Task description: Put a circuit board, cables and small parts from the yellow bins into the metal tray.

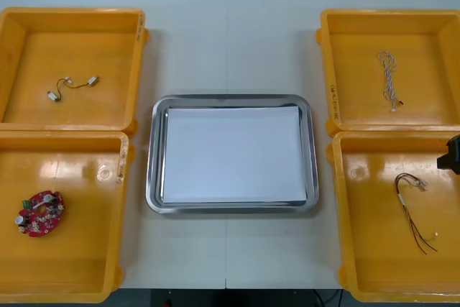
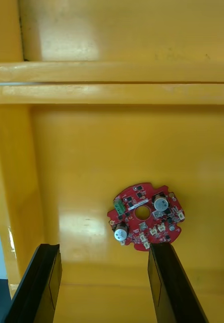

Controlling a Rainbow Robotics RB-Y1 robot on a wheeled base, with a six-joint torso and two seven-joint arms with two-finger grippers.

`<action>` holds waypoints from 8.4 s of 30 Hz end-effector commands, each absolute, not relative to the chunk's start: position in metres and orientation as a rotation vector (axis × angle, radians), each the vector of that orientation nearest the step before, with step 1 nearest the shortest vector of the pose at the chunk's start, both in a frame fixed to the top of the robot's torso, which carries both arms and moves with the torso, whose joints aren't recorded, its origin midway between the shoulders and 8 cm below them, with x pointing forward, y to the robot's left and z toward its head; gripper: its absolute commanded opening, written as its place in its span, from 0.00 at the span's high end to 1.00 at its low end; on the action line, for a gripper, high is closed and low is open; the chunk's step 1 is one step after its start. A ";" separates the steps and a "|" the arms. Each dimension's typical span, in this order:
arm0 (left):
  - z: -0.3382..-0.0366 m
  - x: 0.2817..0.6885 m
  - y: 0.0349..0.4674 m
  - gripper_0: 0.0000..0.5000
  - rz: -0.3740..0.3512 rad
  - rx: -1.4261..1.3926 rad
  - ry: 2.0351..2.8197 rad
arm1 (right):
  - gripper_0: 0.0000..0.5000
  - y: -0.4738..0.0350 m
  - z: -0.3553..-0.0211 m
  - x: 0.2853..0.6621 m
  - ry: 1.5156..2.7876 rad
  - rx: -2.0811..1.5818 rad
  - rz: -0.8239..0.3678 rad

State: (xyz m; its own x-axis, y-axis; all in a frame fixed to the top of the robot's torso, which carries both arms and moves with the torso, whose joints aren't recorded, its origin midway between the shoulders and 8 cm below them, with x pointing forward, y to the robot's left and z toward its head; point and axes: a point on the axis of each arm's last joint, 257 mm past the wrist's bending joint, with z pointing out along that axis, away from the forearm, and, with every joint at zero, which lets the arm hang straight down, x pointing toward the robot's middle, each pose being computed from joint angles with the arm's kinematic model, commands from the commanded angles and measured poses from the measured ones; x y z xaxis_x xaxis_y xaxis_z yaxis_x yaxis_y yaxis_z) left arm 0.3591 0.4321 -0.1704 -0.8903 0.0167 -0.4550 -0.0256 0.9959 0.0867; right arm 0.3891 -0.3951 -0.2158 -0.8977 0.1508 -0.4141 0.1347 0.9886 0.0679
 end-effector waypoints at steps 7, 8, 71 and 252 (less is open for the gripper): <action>-0.176 0.351 0.446 0.00 0.092 -0.324 2.634 | 0.00 -0.382 -0.243 0.370 2.681 0.106 0.069; -0.178 0.351 0.446 0.00 0.090 -0.335 2.633 | 0.00 -0.382 -0.244 0.369 2.681 0.105 0.072; -0.306 0.354 0.423 0.00 -0.137 -0.576 2.660 | 0.00 -0.346 -0.325 0.377 2.668 0.021 0.107; -0.271 0.434 0.111 1.00 -0.015 0.410 2.618 | 1.00 -0.207 -0.113 0.387 2.486 -1.099 -0.151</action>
